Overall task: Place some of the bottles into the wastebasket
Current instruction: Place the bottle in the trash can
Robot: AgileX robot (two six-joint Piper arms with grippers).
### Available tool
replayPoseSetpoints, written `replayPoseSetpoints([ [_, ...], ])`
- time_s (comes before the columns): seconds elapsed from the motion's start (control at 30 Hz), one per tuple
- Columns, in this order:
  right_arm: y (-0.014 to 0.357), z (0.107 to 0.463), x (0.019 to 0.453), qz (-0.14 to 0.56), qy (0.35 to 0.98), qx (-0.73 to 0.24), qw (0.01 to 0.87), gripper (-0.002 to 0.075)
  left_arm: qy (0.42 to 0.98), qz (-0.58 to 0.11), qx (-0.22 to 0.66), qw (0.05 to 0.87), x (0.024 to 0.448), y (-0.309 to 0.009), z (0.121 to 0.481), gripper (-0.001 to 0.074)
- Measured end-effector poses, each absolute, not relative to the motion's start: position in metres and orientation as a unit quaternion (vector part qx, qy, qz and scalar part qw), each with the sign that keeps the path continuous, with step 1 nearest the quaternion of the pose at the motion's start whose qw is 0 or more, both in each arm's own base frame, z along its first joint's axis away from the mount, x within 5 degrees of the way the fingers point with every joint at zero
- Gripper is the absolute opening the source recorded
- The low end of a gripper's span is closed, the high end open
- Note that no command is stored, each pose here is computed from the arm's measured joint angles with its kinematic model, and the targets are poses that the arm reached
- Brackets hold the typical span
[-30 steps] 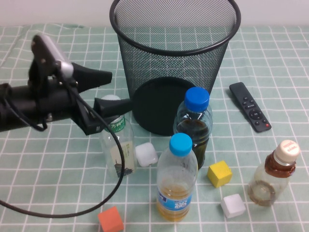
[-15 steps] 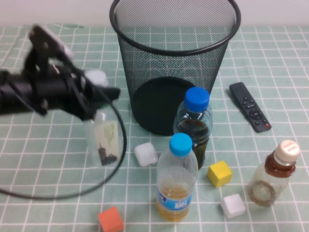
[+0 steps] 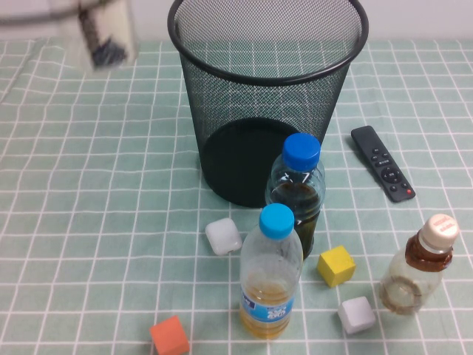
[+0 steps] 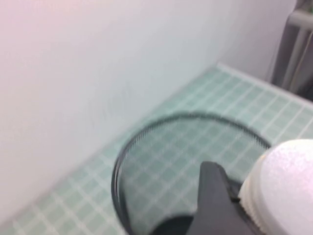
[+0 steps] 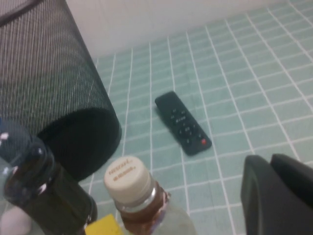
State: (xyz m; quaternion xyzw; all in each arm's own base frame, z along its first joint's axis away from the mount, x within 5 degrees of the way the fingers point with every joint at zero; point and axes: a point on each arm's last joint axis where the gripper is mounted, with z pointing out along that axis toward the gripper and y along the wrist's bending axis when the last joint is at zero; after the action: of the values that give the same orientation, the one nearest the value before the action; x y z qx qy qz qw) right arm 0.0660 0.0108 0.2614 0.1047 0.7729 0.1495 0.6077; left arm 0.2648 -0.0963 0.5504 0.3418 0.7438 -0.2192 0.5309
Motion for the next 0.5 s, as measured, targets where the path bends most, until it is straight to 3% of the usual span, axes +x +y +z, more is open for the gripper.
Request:
replayPoseSetpoints([
  [0.13,0.013,0.268,0.079,0.141,0.816,0.083,0.554,-0.0001,0.7,-0.234,0.366,0.567,0.286,-0.121,0.574,0.0328],
  [0.27,0.013,0.268,0.09,0.132,0.842,0.068,0.519,-0.0001,0.67,-0.261,0.393,0.574,0.31,-0.162,0.564,0.0328],
  [0.5,0.013,0.274,0.101,0.127,0.856,0.055,0.498,-0.0001,0.682,-0.285,0.411,0.533,0.386,-0.237,0.479,0.0328],
])
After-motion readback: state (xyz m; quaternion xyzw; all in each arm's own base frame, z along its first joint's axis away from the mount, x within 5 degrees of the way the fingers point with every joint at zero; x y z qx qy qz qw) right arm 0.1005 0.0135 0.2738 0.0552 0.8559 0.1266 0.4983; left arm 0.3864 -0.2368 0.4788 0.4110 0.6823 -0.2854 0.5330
